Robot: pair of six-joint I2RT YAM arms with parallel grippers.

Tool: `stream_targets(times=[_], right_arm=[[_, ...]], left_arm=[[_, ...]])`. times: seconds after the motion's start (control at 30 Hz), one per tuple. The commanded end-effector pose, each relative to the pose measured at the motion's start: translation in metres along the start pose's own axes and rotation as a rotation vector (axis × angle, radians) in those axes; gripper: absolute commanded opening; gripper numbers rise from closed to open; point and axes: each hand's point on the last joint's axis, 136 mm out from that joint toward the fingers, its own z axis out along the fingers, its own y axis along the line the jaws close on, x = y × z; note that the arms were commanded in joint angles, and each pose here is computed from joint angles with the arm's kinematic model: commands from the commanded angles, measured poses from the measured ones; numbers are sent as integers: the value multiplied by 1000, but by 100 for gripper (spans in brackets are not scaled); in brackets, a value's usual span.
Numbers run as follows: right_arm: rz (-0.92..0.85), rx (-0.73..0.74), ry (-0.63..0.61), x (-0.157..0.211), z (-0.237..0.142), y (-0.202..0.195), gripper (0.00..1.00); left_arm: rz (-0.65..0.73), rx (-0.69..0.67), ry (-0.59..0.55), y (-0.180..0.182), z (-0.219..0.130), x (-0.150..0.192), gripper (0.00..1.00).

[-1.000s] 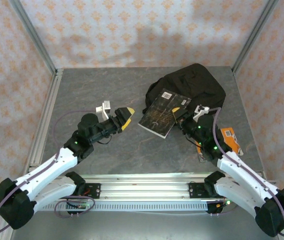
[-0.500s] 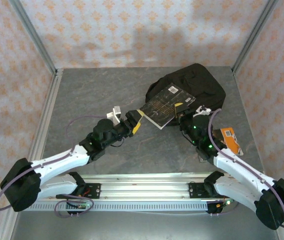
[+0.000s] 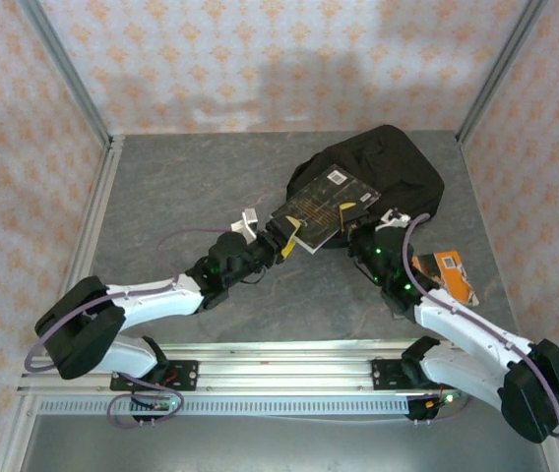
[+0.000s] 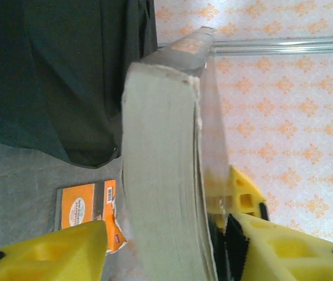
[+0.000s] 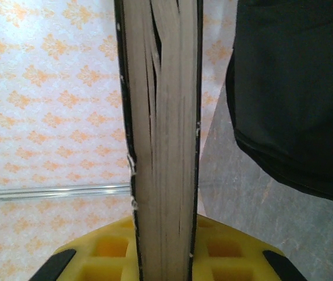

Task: Pack the student bag
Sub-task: Rotate the book.

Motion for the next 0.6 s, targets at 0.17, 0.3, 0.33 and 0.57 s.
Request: stream_targets(times=[0.17,0.3,0.33,0.57], right_arm=[[51,-100,-13,-1,-4,18,0],[46,-69,-30,0,-2,8,0],[48,-63,-31,0,0,6,0],[31,-4,-30,3,5,-10,9]], left_arm=[[-7,100,-36,-33,3,-3,47],[-13,105,-30,-34,6,-2,45],[-17,110,-30,-35,7,-2,43],[-26,120,-22,-35,10,1,18]])
